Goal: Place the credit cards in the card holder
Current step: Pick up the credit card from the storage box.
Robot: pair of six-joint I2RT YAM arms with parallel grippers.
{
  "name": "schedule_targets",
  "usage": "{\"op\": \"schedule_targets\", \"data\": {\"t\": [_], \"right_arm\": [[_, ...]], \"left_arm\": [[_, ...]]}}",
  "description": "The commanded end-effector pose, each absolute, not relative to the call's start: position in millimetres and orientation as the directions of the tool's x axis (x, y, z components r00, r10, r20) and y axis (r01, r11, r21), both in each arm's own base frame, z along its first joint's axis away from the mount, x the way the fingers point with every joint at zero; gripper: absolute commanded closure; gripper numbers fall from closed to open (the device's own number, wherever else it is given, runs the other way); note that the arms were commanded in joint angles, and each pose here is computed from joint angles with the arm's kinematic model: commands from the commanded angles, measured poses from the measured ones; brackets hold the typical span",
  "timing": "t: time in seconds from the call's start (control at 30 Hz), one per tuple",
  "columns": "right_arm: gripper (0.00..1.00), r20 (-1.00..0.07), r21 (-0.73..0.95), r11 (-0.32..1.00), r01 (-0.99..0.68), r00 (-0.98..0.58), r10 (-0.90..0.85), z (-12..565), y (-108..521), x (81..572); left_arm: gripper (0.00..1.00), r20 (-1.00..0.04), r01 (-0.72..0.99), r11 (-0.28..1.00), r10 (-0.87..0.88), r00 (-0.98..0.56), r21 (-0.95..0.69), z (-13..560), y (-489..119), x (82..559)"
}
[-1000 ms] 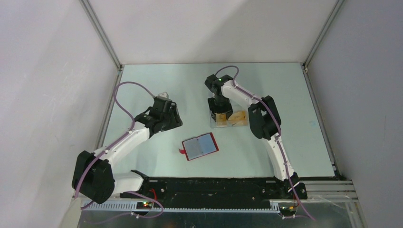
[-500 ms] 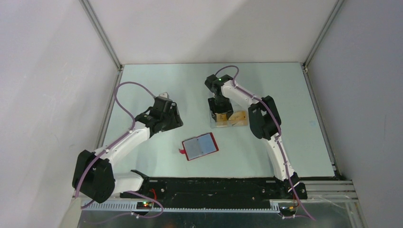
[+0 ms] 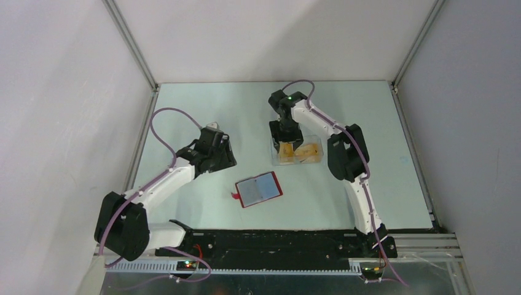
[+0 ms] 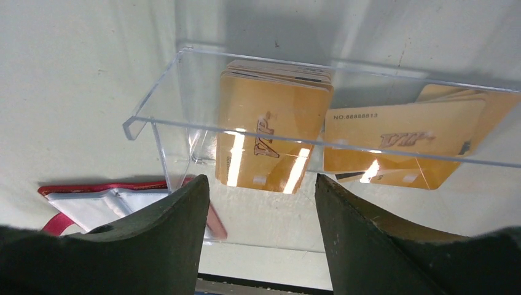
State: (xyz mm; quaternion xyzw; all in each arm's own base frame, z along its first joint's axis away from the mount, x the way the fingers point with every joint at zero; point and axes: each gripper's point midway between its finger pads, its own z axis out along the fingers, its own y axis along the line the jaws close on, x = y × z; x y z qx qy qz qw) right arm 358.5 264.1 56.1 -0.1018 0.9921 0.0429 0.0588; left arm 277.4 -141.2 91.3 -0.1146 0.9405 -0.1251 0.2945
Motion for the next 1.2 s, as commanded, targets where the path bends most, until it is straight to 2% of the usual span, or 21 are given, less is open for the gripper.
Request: {"op": "schedule_targets", "data": {"t": [0.0,0.23,0.43,0.57,0.73,0.9,1.17], "right_arm": [[0.32,-0.192,0.107,0.967,-0.233,-0.959,-0.21,84.4,265.2,364.0],[0.31,-0.178,0.093,0.965,-0.245,-0.958,-0.226,76.0,260.9,364.5],[0.23,-0.178,0.13,0.969,-0.209,-0.967,-0.184,75.0,272.6,365.8],[0.25,-0.14,0.128,0.98,-0.155,-0.981,-0.137,65.2,271.3,362.8],[0.35,-0.145,0.096,0.988,-0.124,-0.983,-0.11,57.3,271.6,362.6],[0.3,-0.159,0.046,0.993,-0.109,-0.982,-0.101,50.2,268.5,366.7],[0.3,-0.139,-0.004,0.996,-0.094,-0.986,-0.094,35.7,260.8,366.0]], "left_arm": [[0.38,-0.534,-0.139,0.94,-0.294,-0.793,-0.312,92.1,-141.5,281.9],[0.38,-0.525,-0.142,0.941,-0.292,-0.799,-0.306,87.8,-141.3,280.4],[0.38,-0.519,-0.14,0.943,-0.286,-0.806,-0.303,85.0,-142.0,279.0],[0.38,-0.518,-0.141,0.942,-0.289,-0.805,-0.305,85.0,-142.0,279.1],[0.38,-0.515,-0.139,0.942,-0.286,-0.808,-0.304,83.5,-142.3,278.8],[0.38,-0.514,-0.138,0.944,-0.281,-0.81,-0.298,81.0,-141.2,277.5],[0.38,-0.512,-0.139,0.944,-0.281,-0.811,-0.299,79.2,-141.1,276.8]]}}
